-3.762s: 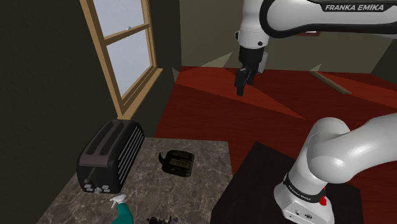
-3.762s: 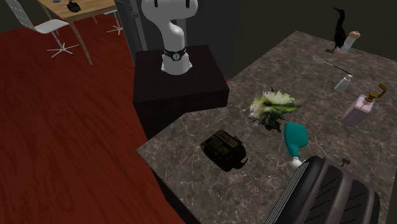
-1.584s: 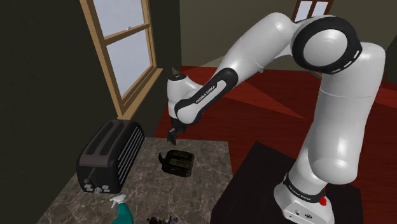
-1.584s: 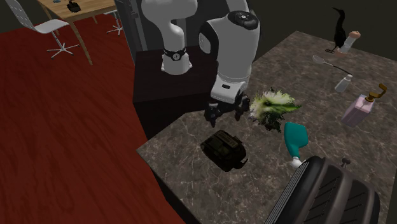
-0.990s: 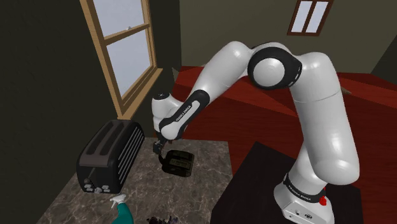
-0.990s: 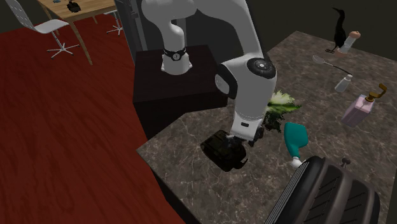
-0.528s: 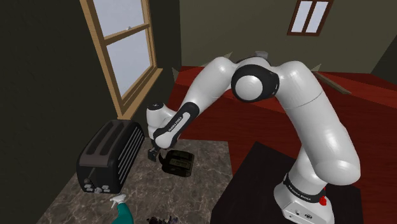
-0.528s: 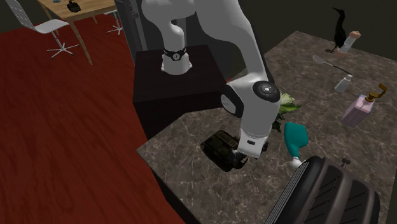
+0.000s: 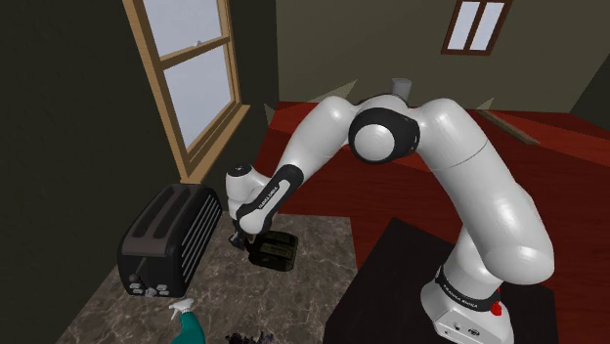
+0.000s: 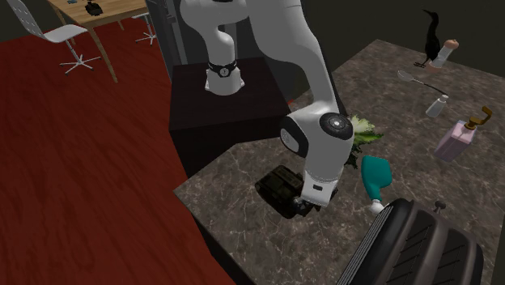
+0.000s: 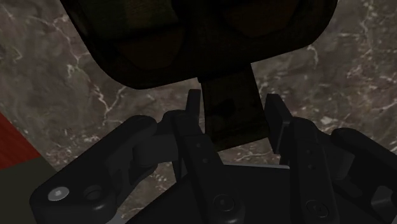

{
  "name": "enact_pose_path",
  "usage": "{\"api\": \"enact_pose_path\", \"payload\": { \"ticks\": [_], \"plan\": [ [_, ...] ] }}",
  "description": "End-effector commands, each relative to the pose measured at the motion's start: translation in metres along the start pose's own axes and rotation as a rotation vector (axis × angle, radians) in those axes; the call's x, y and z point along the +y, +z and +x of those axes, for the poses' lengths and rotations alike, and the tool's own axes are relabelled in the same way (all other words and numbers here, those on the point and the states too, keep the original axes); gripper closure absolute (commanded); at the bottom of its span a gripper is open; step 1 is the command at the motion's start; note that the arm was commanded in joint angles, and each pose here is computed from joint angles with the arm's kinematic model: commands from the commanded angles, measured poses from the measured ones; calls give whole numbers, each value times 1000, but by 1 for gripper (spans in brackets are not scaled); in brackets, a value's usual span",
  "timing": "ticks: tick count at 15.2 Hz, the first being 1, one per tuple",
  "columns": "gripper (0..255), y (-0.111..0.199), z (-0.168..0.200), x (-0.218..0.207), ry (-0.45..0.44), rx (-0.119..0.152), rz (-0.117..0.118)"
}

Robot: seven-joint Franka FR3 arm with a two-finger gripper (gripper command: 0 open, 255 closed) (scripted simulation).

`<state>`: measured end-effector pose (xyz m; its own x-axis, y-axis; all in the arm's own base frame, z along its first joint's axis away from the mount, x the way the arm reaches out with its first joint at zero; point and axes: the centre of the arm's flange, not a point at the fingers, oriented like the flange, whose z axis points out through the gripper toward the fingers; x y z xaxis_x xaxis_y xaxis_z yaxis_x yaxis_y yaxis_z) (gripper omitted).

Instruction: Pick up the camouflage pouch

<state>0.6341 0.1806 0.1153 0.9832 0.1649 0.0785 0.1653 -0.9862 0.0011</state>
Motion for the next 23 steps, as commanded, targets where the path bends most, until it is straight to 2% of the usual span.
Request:
{"api": "enact_pose_path", "payload": {
  "ticks": [1, 7, 23],
  "plan": [
    [255, 1, 0, 0, 0, -1, 0],
    [255, 1, -1, 0, 0, -1, 0],
    [255, -79, 6, 0, 0, -1, 0]
  ]
}}
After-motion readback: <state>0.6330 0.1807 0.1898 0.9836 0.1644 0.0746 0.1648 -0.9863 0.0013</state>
